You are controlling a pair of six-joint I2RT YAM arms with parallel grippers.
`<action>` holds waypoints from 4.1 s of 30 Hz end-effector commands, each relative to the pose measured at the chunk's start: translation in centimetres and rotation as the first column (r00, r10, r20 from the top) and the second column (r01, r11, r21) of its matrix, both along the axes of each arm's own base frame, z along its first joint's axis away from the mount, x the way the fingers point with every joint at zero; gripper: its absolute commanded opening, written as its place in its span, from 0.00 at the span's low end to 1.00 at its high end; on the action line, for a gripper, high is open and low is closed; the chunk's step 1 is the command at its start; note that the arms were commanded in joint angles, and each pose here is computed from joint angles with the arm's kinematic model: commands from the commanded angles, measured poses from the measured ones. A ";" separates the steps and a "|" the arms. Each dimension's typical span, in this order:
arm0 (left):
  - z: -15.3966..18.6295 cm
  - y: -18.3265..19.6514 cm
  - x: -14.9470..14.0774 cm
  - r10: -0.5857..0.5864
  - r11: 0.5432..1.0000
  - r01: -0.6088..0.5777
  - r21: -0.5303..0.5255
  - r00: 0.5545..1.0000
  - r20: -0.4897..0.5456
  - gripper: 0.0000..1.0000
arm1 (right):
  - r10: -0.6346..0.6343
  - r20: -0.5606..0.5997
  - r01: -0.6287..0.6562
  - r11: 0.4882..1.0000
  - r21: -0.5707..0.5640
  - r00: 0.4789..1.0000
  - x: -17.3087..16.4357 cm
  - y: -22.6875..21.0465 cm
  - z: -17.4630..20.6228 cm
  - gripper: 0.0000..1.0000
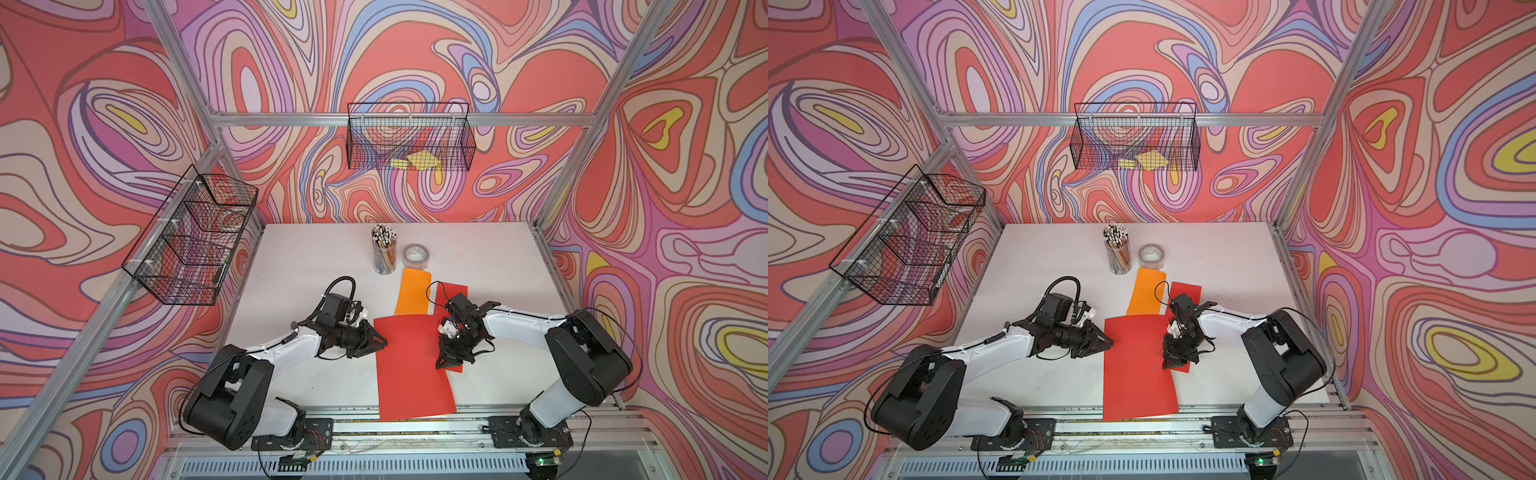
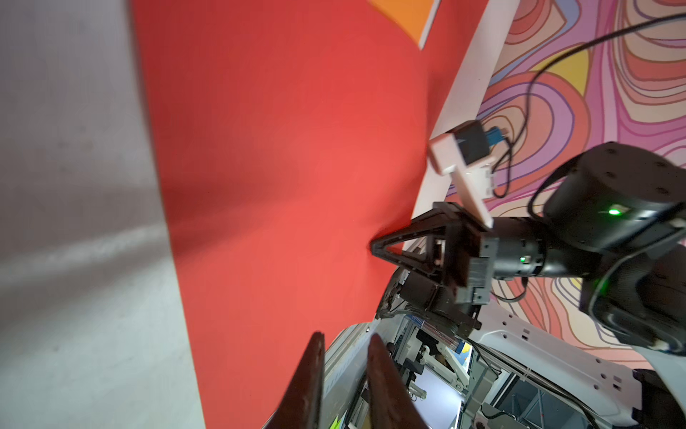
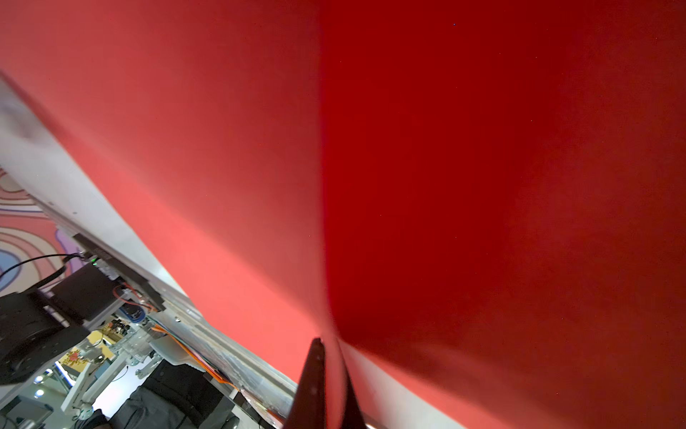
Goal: Fold the rectangular paper in half along the long edge
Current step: Fold the paper.
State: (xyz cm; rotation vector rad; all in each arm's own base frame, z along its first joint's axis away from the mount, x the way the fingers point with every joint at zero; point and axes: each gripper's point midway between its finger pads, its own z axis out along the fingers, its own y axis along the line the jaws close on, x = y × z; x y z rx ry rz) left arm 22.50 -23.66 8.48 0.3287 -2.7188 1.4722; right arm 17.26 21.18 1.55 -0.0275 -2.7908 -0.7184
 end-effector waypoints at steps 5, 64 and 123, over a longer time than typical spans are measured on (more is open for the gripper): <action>0.4 -3.7 2.6 -0.050 0.997 0.049 0.061 0.999 0.008 0.14 | 0.000 0.116 0.005 0.999 -0.047 0.993 3.0 -0.1 2.6 0.00; -7.0 -4.0 1.3 -0.076 0.965 0.104 0.240 0.990 -0.121 0.00 | -0.021 0.326 0.016 1.000 0.017 0.945 11.7 4.3 10.5 0.00; -9.9 1.1 1.4 -0.051 0.919 0.104 0.382 0.988 -0.145 0.00 | 0.066 0.284 -0.063 0.998 -0.020 0.957 9.6 5.6 10.5 0.00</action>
